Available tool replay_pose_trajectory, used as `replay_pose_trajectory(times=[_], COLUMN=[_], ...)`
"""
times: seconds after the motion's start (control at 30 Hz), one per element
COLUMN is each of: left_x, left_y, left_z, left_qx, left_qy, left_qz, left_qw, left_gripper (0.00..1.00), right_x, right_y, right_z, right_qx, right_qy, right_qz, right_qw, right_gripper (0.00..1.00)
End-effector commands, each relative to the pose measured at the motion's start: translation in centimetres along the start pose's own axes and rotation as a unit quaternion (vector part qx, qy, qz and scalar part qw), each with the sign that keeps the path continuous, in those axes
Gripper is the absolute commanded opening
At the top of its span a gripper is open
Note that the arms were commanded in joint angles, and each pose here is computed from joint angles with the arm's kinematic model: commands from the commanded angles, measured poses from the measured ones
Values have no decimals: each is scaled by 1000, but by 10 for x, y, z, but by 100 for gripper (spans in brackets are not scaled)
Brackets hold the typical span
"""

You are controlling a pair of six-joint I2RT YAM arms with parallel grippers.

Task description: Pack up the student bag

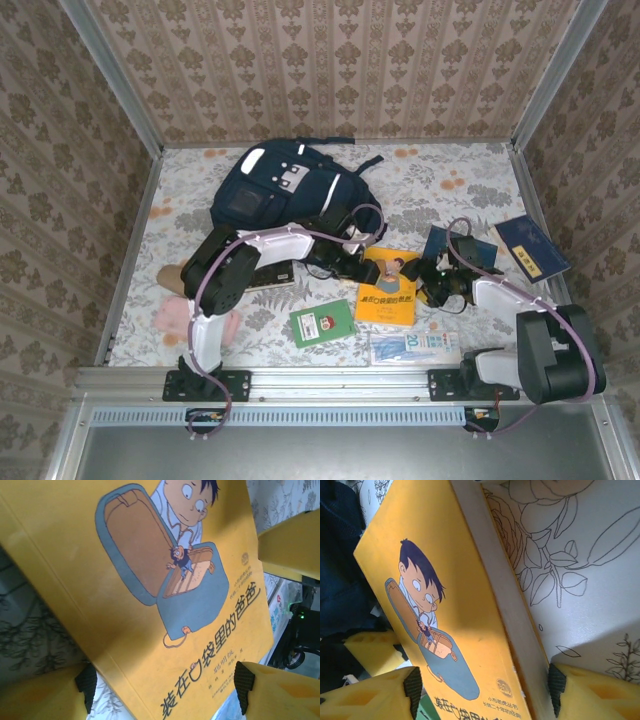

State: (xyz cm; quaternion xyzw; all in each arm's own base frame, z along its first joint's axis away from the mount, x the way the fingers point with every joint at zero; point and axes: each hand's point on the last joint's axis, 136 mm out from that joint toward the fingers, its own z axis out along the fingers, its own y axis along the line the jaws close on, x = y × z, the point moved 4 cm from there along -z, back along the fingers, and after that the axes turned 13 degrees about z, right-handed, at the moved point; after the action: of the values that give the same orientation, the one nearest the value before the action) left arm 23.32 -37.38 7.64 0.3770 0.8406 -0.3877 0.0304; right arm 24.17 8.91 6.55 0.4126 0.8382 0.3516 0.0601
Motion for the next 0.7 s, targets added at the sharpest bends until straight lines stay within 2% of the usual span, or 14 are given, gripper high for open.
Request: replay_pose_trajectory(times=[0.0,0.23,0.43,0.57,0.67], left_x=[-1,-5,-12,-15,-17], left_y=[-14,-19,-24,-28,-29], left_z=[7,2,-3,-10,-18], left_qx=[40,38,40,36,30], left_qy=[0,-8,-18,-27,-33], left_qz=[17,28,35,39,39], left_qw=[999,999,998,998,998], left_gripper=[74,73,73,73,73], right_x=[14,22,22,24,20], right_y=[37,52,51,54,53], right_z=[-7,-29,-23,-16,-17], right_qx=[-85,-104,-107,-109,-90], right_qy=[56,48,57,70,56], right_qz=[-32,-76,-77,-86,-98], right_qw=[994,990,990,988,990], right_gripper=[61,39,31,30,22])
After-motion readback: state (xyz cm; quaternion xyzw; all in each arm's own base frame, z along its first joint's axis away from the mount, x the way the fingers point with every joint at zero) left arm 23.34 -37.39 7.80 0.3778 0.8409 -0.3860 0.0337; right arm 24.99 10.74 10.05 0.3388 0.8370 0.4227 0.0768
